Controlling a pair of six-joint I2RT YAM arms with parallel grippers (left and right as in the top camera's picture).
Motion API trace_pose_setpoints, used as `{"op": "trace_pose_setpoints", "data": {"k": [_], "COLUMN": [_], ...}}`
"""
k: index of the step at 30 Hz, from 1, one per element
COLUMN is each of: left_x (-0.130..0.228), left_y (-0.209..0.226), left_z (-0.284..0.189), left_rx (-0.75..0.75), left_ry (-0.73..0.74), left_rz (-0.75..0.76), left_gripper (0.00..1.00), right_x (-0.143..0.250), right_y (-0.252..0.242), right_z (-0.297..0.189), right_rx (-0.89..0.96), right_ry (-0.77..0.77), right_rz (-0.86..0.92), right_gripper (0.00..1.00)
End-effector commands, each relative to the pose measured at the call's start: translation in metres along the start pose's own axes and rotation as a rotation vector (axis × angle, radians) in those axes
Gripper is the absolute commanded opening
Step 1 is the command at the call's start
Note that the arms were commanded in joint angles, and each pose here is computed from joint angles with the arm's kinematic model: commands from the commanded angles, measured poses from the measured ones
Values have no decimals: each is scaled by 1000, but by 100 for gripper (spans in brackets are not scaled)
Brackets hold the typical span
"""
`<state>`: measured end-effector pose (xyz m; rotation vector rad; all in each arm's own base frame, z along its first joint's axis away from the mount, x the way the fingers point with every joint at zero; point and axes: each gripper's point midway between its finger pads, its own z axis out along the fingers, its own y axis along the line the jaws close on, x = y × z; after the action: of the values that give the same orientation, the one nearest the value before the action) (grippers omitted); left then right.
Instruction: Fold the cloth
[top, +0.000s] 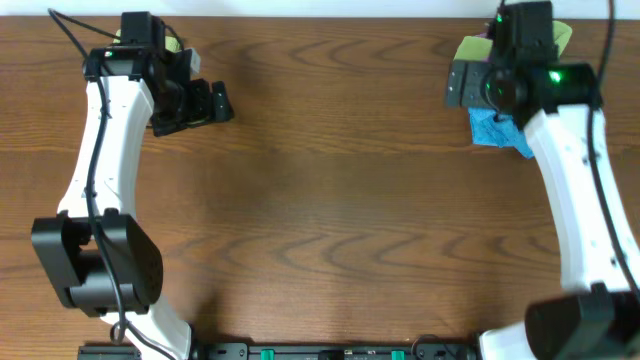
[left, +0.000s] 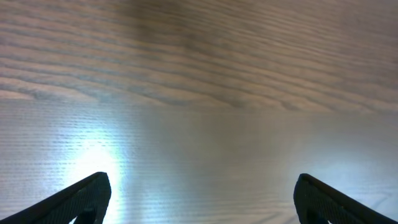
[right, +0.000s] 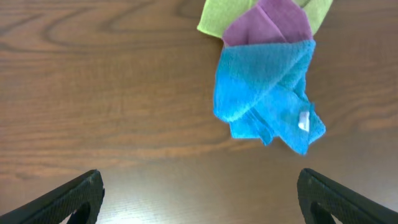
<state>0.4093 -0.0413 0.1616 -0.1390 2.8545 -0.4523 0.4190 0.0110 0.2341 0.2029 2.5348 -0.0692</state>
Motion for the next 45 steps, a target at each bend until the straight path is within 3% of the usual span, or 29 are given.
{"op": "trace_pose_setpoints", "data": {"k": [1,10,16,21,40,43,45], "left_x": [10,100,134,140,141,132,126], "left_y": [-15,-14,-10,-10,-9,0,-6], "left_z": [-26,-31,-41,-47,-45,-58,-70], "left_rx": [-18,-17,-2,17,11,-56,-53], "left_ry": [-52,-96,-182,-198,-186,-272,-354], "left_rz": [72,124,111,-60,-65,19,156], "left_gripper": [95,96,95,95,95,95,95], "right_x": [54,142,169,174,177,177,177], "right_y": [12,39,30,29,29,29,29], "right_z": [18,-13,-30,-34,-29,-29,-29], "right_rx": [-62,-242,-267,-276,-271,-271,-271], "right_ry": [105,-19,-99,-103,-83,-83,-83], "right_rz": [-34,-89,-95,-94,-97,-97,-97], "right_gripper": [99,99,99,99,99,99,99]}}
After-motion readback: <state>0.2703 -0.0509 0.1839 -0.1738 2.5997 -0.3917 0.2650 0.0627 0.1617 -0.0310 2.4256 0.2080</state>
